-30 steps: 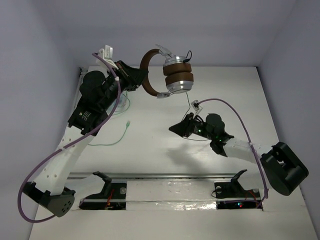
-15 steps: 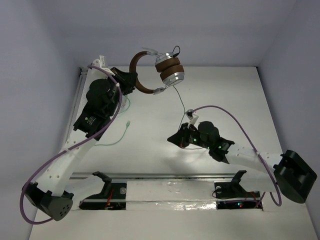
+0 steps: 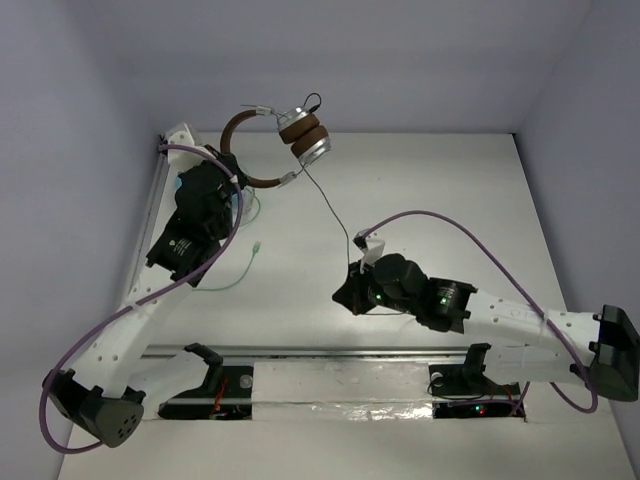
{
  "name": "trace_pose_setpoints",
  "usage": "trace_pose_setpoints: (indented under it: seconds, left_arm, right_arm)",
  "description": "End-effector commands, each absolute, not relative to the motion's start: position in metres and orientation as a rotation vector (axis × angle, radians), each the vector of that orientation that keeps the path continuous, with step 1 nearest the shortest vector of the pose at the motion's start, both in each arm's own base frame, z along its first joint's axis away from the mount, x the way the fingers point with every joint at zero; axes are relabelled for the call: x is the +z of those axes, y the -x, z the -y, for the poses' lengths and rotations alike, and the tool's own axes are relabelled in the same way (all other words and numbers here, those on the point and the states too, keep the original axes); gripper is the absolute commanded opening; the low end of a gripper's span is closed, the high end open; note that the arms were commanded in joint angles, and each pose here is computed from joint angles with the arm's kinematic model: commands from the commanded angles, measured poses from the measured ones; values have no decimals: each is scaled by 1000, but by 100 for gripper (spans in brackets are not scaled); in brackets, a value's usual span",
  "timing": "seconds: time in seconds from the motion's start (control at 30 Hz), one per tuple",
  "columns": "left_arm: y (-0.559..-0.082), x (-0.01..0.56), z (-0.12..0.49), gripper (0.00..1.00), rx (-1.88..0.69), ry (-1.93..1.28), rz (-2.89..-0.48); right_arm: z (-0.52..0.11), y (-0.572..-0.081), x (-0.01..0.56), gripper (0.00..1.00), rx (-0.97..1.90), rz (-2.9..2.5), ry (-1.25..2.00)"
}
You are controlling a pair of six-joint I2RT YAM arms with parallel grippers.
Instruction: Wrap the headphones
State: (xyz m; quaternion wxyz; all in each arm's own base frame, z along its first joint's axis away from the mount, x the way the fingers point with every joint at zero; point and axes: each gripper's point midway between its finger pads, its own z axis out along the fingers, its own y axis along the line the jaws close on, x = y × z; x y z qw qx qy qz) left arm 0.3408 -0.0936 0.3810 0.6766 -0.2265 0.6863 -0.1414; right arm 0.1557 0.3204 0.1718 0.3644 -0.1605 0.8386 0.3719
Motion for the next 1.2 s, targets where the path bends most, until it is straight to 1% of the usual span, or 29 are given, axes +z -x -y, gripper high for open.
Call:
trace_pose_setpoints:
  seconds: [0.0, 0.07, 0.1, 0.13, 0.23, 0.3, 0.33, 0.47, 0.53, 0.6, 0.7, 0.9, 1.03, 1.17]
  left_arm:
    - [-344, 381, 77, 0, -198, 537, -1518]
    - [-346, 371, 82, 0, -161, 496, -1561]
    - [-346, 374, 83, 0, -165, 493, -1566]
    - [-349, 371, 86, 0, -157, 480, -1582]
    - [-350, 371, 89, 0, -110, 443, -1609]
    - [-349, 364, 91, 0, -69, 407, -1637]
    - [-349, 361, 90, 0, -44, 391, -1647]
    - [-346, 326, 112, 0, 15, 227, -1784]
    - [-339, 310, 135, 0, 22, 126, -1851]
    - [-330, 292, 145, 0, 47, 48, -1903]
    - [-315, 268, 167, 0, -46, -85, -1987]
    - [-287, 244, 181, 0, -185, -264, -2057]
    - [-268, 244, 190, 0, -304, -356, -2047]
    - [-251, 250, 198, 0, -414, -415, -2032]
  right_arm:
    - [-309, -157, 211, 0, 821, -2116, 430]
    - [-300, -157, 212, 0, 718, -2146, 457]
    - [-302, -161, 233, 0, 716, -2126, 445]
    - [-297, -160, 224, 0, 627, -2166, 488]
    - [-293, -164, 246, 0, 523, -2140, 507]
    - [-291, -167, 255, 0, 493, -2128, 513]
    - [-291, -170, 269, 0, 495, -2102, 509]
    - [-289, -176, 298, 0, 486, -2037, 518]
    - [-285, -183, 298, 0, 411, -2034, 522]
    - [-285, -188, 305, 0, 376, -2020, 515]
    - [-287, -196, 310, 0, 328, -1996, 532]
    - [-270, -213, 317, 0, 212, -1967, 503]
    - [-260, -229, 318, 0, 164, -1947, 472]
    - [-251, -242, 306, 0, 100, -1948, 438]
